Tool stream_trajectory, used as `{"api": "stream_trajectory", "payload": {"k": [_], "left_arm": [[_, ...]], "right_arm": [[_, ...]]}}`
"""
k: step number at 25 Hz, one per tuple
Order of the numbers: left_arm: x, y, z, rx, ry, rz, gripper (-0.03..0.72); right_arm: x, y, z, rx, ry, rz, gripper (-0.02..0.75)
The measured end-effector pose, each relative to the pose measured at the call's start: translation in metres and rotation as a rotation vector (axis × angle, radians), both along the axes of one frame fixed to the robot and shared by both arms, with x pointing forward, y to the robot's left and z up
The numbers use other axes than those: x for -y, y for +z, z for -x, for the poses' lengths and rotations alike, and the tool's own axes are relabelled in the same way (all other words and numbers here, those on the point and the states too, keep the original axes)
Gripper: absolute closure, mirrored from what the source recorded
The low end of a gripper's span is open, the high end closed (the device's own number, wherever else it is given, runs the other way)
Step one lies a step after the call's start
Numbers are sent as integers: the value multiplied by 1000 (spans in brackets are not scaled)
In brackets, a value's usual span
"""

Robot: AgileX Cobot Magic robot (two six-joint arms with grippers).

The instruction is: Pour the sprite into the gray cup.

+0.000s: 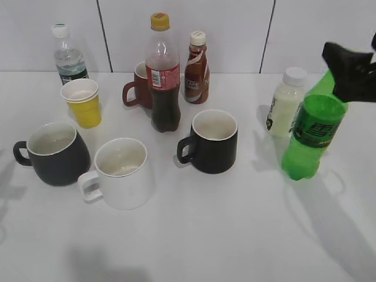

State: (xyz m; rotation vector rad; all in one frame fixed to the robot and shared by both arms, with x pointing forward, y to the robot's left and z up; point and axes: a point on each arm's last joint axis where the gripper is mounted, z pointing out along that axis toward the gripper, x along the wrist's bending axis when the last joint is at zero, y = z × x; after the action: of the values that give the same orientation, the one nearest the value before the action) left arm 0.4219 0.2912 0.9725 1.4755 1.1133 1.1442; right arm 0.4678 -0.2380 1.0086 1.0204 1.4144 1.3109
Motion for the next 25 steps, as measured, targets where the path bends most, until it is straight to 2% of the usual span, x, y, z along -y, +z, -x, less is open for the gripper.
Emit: {"api": "stream_trajectory", "payload": {"k": [2, 5, 7, 9, 13, 15, 18, 23, 25], "left_arm": [[0, 12, 7, 41, 7, 10, 408], [-3, 31, 15, 15, 45, 23, 408], [-8, 51, 25, -43, 105, 33, 408], [-13, 74, 35, -116, 175, 75, 408], [-17, 110, 70, -335, 261, 139, 408], [-18, 113, 89, -438, 285, 140, 408], [-20, 108, 115, -536, 318, 118, 408], [-20, 106, 154, -522, 335, 126, 408], [-21, 104, 169, -498, 339, 120, 408]], "right_arm": [[1, 14, 6, 42, 6, -6, 139], [3, 43, 14, 42, 13, -10, 139], [3, 57, 19, -44, 21, 5, 139], [5, 68, 28, -150, 30, 22, 139], [12, 88, 60, -266, 48, 47, 142], [17, 95, 82, -292, 56, 43, 144], [25, 90, 116, -432, 67, 56, 144], [47, 77, 185, -612, 25, 79, 146], [58, 71, 212, -610, -11, 93, 146]]}}
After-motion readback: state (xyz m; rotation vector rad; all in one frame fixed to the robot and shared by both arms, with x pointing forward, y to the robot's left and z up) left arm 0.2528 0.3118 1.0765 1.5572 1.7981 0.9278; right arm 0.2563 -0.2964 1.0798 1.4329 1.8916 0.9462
